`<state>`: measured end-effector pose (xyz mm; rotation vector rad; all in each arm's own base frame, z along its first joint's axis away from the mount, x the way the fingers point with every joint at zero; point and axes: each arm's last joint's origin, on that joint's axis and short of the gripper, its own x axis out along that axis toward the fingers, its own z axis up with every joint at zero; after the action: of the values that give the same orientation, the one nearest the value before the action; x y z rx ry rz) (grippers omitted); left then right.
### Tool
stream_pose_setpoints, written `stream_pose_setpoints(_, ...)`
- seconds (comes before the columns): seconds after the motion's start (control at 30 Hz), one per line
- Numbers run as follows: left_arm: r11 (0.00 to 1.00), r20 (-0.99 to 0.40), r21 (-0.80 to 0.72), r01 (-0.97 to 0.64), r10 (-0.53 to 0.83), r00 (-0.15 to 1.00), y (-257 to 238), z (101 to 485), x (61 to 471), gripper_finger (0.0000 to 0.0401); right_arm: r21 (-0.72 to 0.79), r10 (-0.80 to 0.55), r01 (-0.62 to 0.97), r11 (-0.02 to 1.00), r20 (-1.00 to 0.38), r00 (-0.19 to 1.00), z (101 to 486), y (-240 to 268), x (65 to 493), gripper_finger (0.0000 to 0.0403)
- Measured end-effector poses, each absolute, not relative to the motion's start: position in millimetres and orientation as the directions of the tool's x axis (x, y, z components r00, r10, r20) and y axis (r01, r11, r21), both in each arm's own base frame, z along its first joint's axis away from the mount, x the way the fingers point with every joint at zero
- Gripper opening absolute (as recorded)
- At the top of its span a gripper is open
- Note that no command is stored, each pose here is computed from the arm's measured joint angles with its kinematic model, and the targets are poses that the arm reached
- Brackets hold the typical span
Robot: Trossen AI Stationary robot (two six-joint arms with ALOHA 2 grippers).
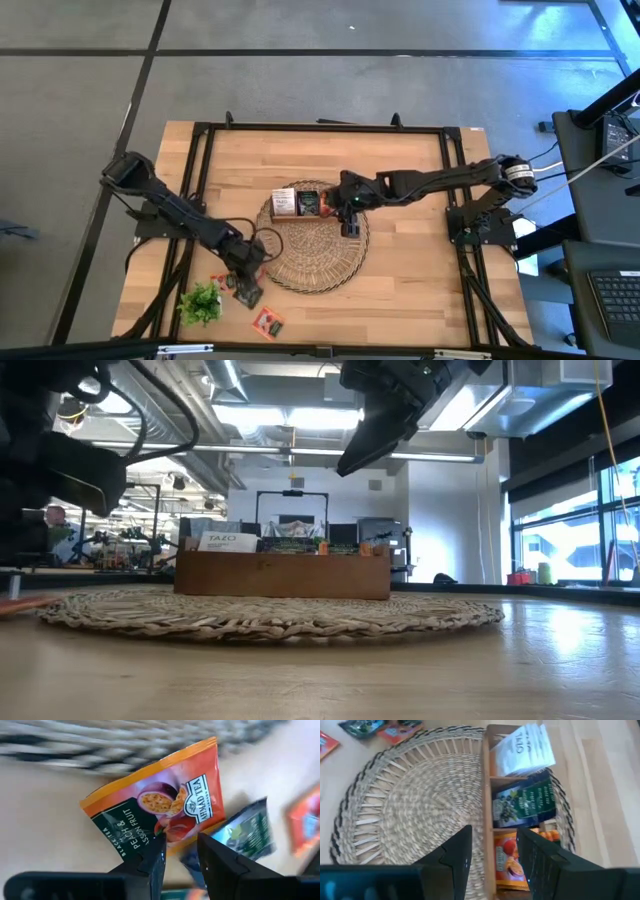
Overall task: Pick & Place Tea
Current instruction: Put the top left orange tea bag into the right slot of the wooden organizer
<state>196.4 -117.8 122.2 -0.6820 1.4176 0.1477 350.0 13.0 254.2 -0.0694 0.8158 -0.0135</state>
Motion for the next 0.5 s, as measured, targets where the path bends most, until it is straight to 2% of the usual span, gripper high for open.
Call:
stream_pose_setpoints(0.17, 0.784, -0.898, -0.440, -0.439, -0.384, 0.214, -127.9, 117.1, 204.5, 0.0104, -0.006, -0.012, 0.012, 1.000, -0.722, 0.692, 244.4, 22.4, 358.7, 0.0157)
stream_pose_setpoints(0.3, 0.785, -0.896, -0.444, -0.432, -0.385, 0.222, -128.1, 116.7, 204.9, 0.0100, 0.067, 0.063, -0.021, 0.998, -0.716, 0.695, 221.2, 37.1, 375.2, 0.0157)
stream_pose_setpoints(0.37, 0.793, -0.897, -0.442, -0.419, -0.383, 0.222, -128.0, 116.7, 204.9, 0.0098, 0.062, 0.125, -0.114, 0.992, -0.697, 0.707, 208.0, 48.2, 385.0, 0.0157)
stream_pose_setpoints(0.5, 0.801, -0.898, -0.438, -0.407, -0.379, 0.223, -127.7, 116.6, 204.8, 0.0095, -0.042, 0.250, -0.361, 0.932, -0.647, 0.720, 179.8, 74.6, 401.4, 0.0157)
